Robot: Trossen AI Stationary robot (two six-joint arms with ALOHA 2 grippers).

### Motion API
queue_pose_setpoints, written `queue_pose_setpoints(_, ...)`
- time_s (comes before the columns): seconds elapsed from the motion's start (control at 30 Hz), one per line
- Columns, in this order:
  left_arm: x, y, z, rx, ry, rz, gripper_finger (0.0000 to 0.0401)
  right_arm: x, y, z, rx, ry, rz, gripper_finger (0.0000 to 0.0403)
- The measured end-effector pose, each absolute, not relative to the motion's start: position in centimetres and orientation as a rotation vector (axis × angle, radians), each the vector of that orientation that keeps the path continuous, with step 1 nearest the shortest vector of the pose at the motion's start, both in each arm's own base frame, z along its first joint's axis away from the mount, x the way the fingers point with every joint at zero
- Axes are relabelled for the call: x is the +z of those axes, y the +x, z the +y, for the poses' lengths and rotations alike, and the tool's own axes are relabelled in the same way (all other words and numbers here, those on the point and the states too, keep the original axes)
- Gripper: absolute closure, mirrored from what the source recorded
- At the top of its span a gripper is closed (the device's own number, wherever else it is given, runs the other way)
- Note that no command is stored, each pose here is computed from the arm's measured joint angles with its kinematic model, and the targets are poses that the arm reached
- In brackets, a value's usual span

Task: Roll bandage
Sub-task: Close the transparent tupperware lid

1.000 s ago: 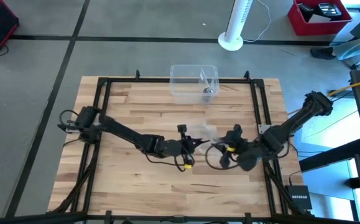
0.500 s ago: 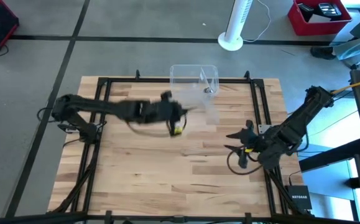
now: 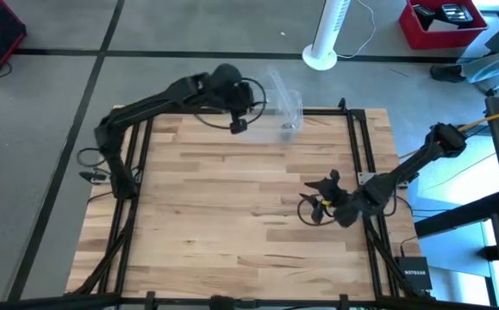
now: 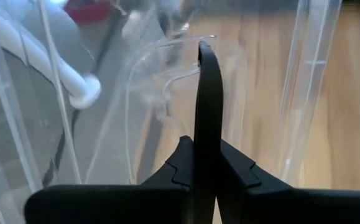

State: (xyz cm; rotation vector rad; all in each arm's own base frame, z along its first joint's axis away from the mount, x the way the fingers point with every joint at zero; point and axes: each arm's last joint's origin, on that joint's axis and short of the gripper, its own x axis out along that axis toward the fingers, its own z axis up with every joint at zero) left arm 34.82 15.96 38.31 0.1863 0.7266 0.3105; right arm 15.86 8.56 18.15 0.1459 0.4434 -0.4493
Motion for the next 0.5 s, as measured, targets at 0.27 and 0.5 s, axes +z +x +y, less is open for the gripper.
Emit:
queue_pose_setpoints(0.27, 38.1, 37.8, 19.6, 0.202, 0.213, 0.968, 0.0377, 15.7, 15.4, 8.0, -0.392, 0.271, 0.424, 0.0207)
queue_pose_setpoints(0.5, 36.6, 39.0, 22.0, 0.22, 0.271, 0.915, 0.0376, 14.8, 15.0, 7.8, -0.411, 0.381, 0.432, 0.0207)
